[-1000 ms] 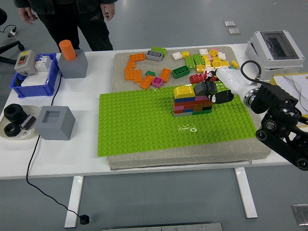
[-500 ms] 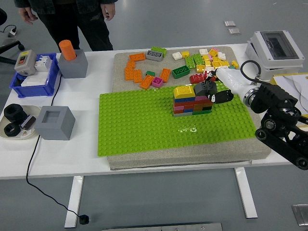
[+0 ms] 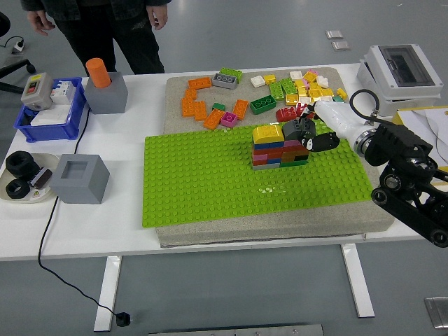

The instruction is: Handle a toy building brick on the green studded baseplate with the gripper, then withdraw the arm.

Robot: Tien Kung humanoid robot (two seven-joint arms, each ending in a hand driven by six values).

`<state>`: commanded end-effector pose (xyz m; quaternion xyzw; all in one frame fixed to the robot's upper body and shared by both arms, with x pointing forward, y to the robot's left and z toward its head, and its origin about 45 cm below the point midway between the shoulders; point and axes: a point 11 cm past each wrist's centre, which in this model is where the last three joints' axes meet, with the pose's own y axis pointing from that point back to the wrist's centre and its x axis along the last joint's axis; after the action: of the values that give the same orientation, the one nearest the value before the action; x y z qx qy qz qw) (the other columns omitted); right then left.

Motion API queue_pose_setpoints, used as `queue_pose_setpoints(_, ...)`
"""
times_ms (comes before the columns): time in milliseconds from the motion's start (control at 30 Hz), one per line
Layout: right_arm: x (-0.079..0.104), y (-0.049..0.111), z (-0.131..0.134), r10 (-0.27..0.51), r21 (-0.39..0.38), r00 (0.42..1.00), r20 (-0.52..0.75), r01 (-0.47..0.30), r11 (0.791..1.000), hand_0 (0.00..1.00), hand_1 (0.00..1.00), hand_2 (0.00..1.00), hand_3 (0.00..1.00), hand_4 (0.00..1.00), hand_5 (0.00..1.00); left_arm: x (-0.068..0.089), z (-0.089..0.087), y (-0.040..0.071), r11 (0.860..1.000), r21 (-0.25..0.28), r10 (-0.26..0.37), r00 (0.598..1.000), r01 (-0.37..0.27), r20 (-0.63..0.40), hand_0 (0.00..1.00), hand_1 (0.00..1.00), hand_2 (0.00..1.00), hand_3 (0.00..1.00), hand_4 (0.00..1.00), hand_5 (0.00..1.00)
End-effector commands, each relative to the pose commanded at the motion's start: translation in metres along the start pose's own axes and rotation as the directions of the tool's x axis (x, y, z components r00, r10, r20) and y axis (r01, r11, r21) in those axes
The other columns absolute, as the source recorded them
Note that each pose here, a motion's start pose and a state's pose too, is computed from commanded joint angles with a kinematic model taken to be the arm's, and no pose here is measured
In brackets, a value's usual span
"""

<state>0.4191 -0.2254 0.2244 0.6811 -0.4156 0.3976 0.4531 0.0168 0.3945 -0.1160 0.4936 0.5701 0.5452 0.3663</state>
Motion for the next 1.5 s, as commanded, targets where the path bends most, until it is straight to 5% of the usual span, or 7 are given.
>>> queue_pose_setpoints(1500, -0.0046, -0.0007, 0.0018, -0.012, -0.005, 1.0, -0.002, 0.012, 1.0, 0.686, 0.757, 0.815, 0.653, 0.665, 0.144, 0.0025, -0.0027, -0.0009, 1.0, -0.005, 0.009, 1.0, -0.009, 0.006, 0.651, 0.656, 0.699, 0.826, 0.998, 0.967)
